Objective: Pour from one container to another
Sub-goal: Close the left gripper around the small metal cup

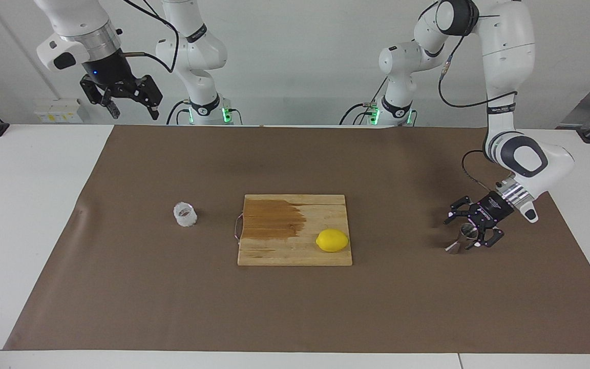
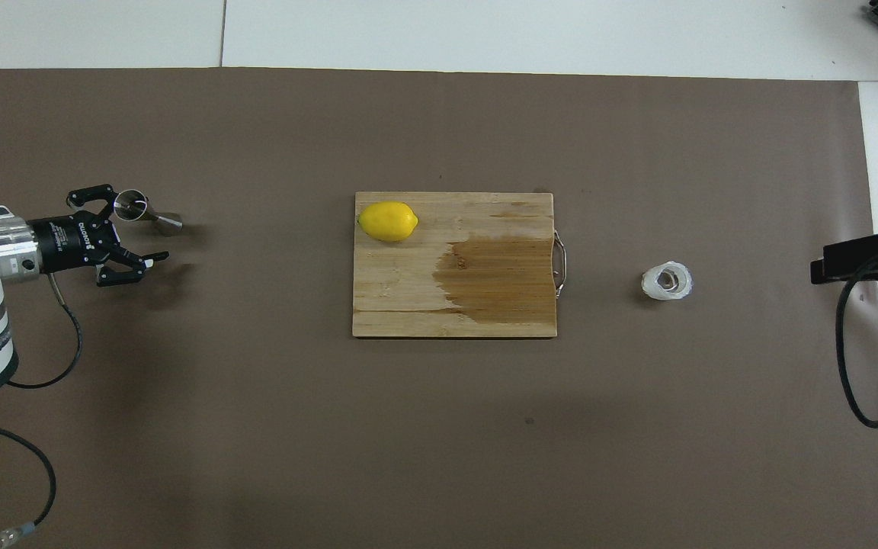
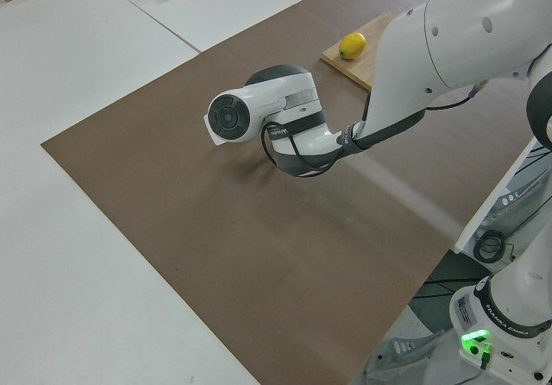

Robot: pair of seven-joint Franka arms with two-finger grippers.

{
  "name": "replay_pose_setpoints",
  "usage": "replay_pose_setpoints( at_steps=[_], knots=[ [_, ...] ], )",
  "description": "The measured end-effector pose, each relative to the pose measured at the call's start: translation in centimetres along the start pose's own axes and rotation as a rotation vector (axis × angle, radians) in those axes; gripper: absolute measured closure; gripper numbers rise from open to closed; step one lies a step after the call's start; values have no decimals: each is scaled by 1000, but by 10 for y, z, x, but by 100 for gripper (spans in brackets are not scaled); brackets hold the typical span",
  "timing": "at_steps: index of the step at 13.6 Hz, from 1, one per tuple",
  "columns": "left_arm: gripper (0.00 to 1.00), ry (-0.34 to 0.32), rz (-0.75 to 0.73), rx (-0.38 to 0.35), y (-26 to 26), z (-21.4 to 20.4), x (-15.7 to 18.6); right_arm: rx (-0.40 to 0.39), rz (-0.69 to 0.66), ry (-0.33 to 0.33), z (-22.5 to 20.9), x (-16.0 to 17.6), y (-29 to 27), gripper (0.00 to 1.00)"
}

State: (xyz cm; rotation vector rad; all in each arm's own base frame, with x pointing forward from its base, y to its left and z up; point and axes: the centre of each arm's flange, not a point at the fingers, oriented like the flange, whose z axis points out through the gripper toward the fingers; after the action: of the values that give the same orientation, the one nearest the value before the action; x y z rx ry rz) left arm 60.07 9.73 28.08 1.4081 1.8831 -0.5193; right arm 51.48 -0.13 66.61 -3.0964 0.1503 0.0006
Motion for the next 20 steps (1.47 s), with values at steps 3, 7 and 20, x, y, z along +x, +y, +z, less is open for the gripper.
replay_pose_setpoints(
  at_steps=[3, 7, 20],
  knots=[
    [18, -22, -30, -25, 0, -2, 3, 0, 0, 0, 0, 0, 0, 0],
    [26, -39, -56, -51, 0, -3, 5, 0, 0, 0, 0, 0, 0, 0],
    [50, -64, -106, -119, 4, -5, 6, 0, 0, 0, 0, 0, 0, 0]
  ],
)
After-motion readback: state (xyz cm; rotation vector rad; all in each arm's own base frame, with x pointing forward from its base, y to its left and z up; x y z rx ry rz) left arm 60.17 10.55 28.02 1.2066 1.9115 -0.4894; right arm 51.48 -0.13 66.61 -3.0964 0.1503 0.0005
